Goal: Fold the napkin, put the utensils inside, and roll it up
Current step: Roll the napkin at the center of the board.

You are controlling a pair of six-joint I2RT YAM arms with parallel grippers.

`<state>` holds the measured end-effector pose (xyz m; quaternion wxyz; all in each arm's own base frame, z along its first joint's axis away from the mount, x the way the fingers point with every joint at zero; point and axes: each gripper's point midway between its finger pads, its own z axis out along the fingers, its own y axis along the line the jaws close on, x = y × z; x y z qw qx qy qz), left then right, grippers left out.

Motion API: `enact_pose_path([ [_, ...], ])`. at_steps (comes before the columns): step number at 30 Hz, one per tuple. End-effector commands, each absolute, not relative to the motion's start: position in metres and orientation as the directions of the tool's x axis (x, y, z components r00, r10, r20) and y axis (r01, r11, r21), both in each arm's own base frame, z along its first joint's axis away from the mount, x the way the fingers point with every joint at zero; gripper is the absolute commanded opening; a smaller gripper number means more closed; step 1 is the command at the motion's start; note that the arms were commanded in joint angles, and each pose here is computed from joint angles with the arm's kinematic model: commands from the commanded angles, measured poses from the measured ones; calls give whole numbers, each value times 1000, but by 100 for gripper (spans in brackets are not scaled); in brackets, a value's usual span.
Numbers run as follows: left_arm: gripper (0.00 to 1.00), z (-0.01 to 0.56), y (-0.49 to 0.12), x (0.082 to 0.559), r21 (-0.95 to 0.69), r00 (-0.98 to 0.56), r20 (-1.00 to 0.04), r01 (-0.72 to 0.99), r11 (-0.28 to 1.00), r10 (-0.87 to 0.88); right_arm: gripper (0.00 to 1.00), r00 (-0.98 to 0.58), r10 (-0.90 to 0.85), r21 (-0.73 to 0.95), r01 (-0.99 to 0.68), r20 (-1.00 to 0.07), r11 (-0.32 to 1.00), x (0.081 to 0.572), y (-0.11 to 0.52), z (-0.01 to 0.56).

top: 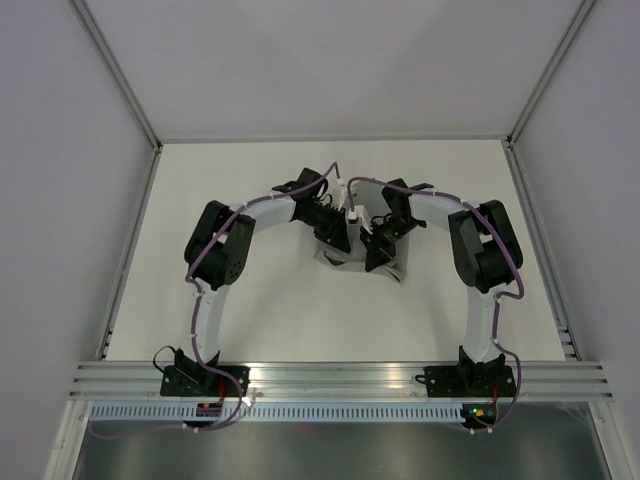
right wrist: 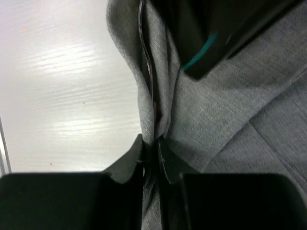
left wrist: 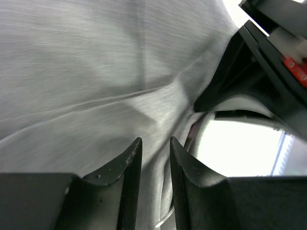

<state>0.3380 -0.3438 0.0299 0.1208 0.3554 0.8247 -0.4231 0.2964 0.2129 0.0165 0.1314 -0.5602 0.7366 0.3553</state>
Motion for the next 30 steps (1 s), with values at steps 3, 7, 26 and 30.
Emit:
enact_pose_path([
  [3, 34, 124, -336, 395, -429, -576, -781, 775, 464, 239, 1, -436, -742, 540, -833, -509, 119, 279, 200, 3],
  [7, 34, 142, -329, 403, -336, -485, -850, 799, 499, 204, 1, -459, -748, 582, -804, -480, 120, 276, 199, -3],
  [26, 42, 114, -338, 328, 475, 170, -793, 774, 419, 585, 1, -595, -711, 758, -638, -375, 134, 278, 195, -9],
  [30, 47, 97, -347, 315, 641, 320, -665, 709, 296, 675, 1, -607, -708, 770, -622, -360, 142, 278, 192, -12],
])
